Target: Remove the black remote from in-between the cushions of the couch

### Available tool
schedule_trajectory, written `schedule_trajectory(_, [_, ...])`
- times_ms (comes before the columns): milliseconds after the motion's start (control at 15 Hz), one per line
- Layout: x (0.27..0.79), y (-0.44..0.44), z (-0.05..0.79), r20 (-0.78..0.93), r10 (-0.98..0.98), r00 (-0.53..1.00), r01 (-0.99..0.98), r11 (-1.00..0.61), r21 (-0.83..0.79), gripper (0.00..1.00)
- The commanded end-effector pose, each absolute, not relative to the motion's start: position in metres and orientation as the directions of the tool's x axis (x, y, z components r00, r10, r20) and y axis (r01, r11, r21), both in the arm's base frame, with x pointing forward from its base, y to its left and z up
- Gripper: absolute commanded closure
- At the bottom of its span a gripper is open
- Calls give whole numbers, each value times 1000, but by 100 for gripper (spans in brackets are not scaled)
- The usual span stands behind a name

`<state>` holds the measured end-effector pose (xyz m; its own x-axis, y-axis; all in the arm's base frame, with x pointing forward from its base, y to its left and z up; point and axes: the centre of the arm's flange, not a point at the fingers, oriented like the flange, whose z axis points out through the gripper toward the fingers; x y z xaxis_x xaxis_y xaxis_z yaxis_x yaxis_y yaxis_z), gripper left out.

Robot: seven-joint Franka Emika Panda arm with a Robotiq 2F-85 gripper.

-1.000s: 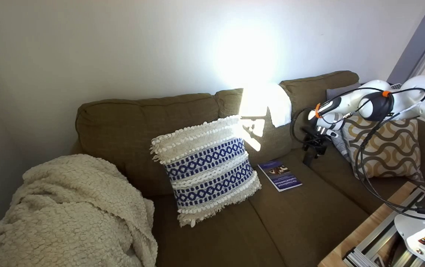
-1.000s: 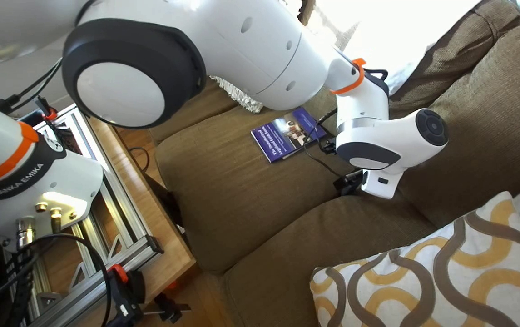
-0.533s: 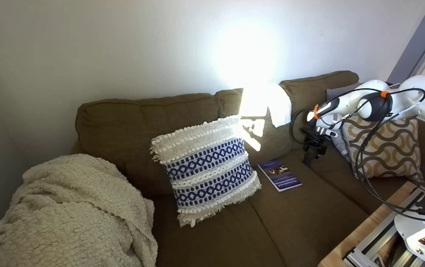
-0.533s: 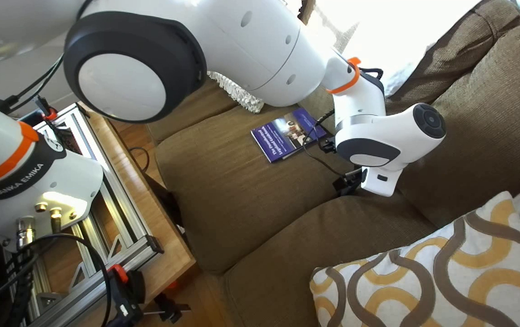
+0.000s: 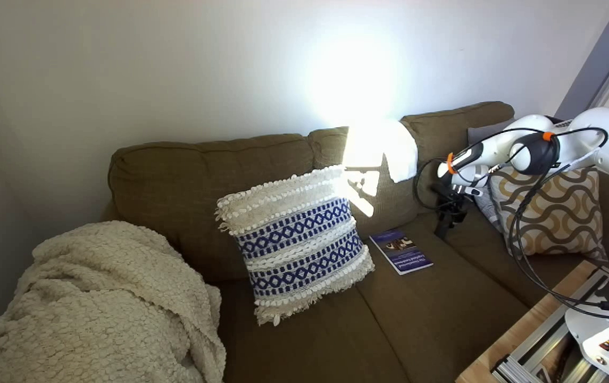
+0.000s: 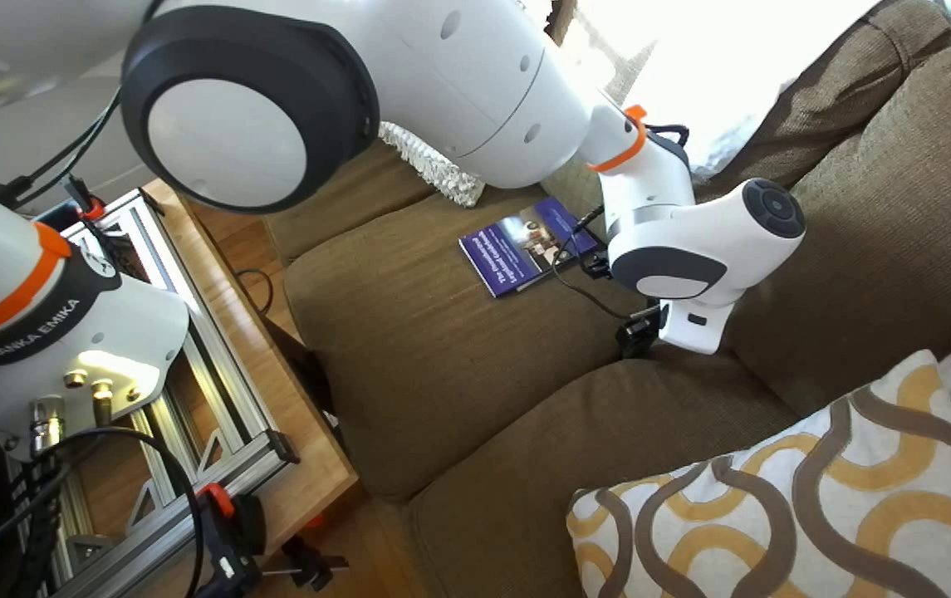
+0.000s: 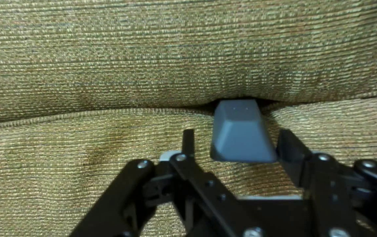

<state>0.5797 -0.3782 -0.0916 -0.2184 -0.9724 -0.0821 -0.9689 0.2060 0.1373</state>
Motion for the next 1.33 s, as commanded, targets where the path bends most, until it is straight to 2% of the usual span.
schedule_trajectory(0, [600,-399,-131,-58,-973,-223,-969,215,121,65])
schedule_trajectory(67, [601,-400,-132,-54,-974,-222,-970,215,114,73])
schedule_trajectory(133, [600,-401,-133,-57,-974,-220,-971,212,114,74])
schedule_trajectory(533, [591,-396,-113,-81,-975,-206,-973,195,122,74])
schedule_trajectory(867, [579,-391,-87,-187,-968,-169,-974,135,184,74])
schedule_trajectory(1267, [571,-402,-85,-189,-961,-203,-960,158,230,74])
